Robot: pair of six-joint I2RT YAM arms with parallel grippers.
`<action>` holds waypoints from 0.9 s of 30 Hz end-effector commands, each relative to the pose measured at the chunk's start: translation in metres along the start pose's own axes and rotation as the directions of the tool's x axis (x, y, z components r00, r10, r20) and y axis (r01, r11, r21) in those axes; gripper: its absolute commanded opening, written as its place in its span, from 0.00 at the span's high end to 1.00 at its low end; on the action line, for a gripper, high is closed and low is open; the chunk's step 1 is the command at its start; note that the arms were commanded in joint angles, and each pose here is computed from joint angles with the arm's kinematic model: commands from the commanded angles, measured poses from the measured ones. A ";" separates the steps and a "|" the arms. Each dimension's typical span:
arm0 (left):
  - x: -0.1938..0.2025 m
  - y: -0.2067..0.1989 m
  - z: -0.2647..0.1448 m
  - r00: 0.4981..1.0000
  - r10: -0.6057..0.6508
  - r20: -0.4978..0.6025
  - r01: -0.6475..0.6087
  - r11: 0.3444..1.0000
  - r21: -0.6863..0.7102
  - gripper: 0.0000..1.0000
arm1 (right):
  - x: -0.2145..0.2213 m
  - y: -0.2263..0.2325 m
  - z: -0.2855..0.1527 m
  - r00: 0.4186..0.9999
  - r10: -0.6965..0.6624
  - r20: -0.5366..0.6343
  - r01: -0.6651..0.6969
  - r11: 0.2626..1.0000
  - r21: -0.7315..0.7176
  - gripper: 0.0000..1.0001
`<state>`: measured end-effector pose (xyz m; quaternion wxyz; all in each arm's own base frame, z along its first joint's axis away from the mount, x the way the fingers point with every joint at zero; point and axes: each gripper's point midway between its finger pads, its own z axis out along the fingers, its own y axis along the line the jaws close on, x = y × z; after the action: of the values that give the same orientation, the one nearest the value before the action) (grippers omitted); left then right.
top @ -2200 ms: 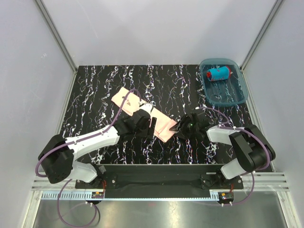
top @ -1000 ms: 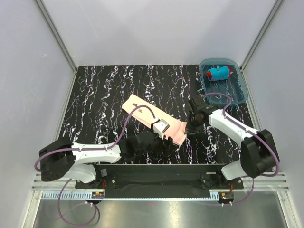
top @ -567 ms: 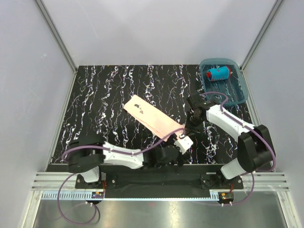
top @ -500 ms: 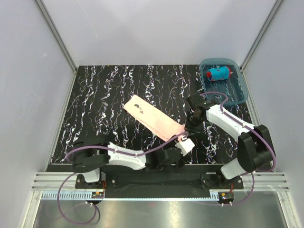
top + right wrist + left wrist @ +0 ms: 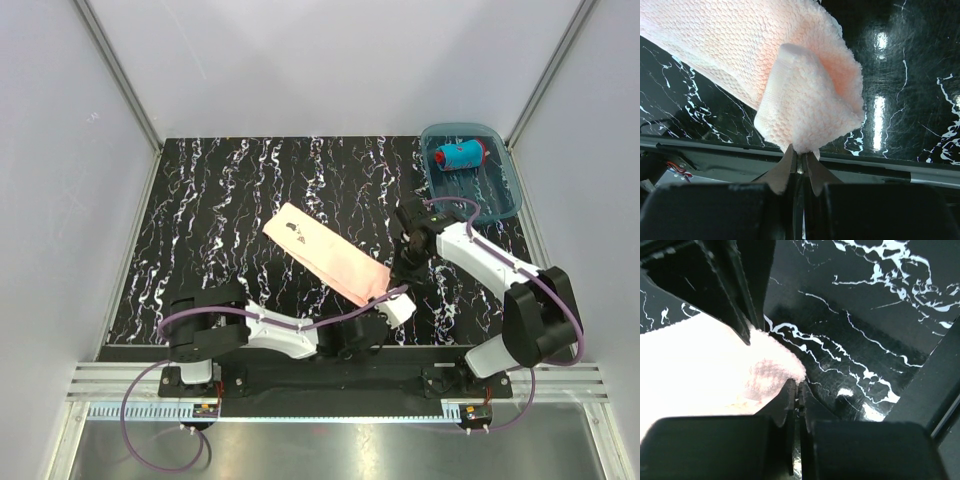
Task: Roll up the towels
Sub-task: Roll the towel
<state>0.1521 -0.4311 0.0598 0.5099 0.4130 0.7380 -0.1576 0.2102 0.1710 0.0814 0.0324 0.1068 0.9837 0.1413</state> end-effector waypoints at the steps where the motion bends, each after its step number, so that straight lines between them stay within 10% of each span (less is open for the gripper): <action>1: -0.034 0.000 0.002 0.992 -0.082 0.092 0.080 0.997 0.020 1.00 | 0.008 0.003 -0.009 1.000 -0.022 -0.007 0.021 0.999 -0.032 1.00; 11: -0.018 0.004 -0.024 0.896 -0.443 -0.031 0.436 0.863 0.254 1.00 | 0.001 0.010 -0.015 0.999 -0.020 0.031 0.021 0.999 -0.047 0.93; 18: -0.016 0.013 -0.034 0.780 -0.621 -0.079 0.602 0.708 0.371 1.00 | -0.003 0.011 -0.016 0.999 -0.036 0.031 0.038 0.998 -0.044 0.70; 21: -0.020 0.018 -0.033 0.733 -0.673 -0.100 0.646 0.642 0.413 1.00 | -0.007 0.014 -0.018 0.998 -0.045 0.041 0.046 0.998 -0.042 0.47; 22: -0.019 0.024 -0.031 0.697 -0.708 -0.115 0.683 0.606 0.409 1.00 | -0.008 0.014 -0.020 0.998 -0.046 0.046 0.048 0.998 -0.043 0.16; 27: -0.025 0.047 -0.032 0.552 -0.819 -0.155 0.776 0.437 0.454 1.00 | -0.019 0.023 -0.033 0.994 -0.052 0.100 0.058 0.997 -0.058 0.02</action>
<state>0.1702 -0.3862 0.0706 0.3139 0.1555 0.8016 -0.4844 0.2192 0.1743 0.0989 0.0550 0.0955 0.9821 0.1528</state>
